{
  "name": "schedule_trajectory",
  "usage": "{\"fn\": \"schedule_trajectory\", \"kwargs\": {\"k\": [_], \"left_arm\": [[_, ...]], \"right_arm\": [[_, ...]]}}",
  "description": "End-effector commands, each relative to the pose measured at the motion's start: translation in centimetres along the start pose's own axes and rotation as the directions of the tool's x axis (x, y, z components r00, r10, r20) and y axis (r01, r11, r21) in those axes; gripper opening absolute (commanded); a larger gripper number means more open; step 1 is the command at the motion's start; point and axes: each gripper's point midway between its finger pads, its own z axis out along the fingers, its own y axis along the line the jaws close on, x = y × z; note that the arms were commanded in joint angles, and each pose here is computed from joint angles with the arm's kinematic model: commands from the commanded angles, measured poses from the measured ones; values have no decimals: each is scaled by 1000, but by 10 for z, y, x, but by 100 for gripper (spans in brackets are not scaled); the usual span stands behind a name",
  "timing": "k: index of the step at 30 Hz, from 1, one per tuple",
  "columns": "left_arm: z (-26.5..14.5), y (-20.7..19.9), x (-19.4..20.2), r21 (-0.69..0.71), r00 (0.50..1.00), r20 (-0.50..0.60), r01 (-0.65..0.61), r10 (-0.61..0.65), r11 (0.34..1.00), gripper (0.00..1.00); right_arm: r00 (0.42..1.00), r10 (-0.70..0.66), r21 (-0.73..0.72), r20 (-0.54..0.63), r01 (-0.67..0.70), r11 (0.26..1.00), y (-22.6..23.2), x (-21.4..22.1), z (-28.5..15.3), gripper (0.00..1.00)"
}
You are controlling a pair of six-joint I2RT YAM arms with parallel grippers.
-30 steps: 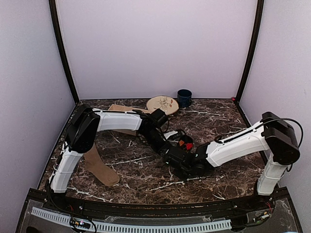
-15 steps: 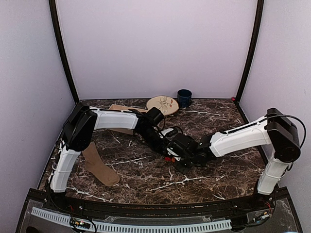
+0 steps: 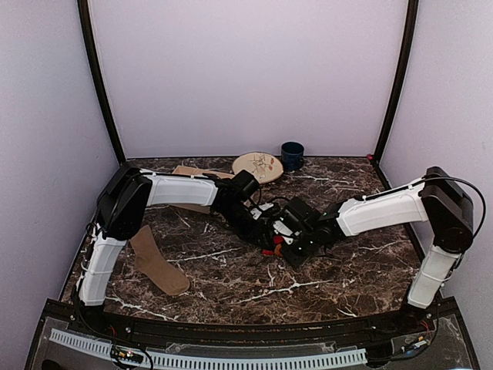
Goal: Roll the socks
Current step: Roll the sock at the center of the board.
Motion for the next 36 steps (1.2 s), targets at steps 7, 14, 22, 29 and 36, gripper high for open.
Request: {"fn": "schedule_trajectory", "kwargs": {"k": [7,14,22,29,36], "left_arm": [[21,15,49,-70,983,-137,115,-123,991,36],[23,20,55,-89,977,-154,138,-150,986,35],[23,25,59,-123,967,-184,152,-173,981,32],[23,27,63,-142,961,-209,153,-181,978,30],[23,29,65,-153,956,-233,147,-180,977,29]], "right_arm": [[997,73,-121,-12,-74,990,8,-1,-4,0],[995,103,-186,-3,-102,977,18,-2,-8,0],[995,95,-136,8,-93,986,9,-5,-10,18],[994,113,-87,-5,-113,990,1,-2,-11,33],[991,135,-26,6,-134,991,-9,-1,-20,37]]}}
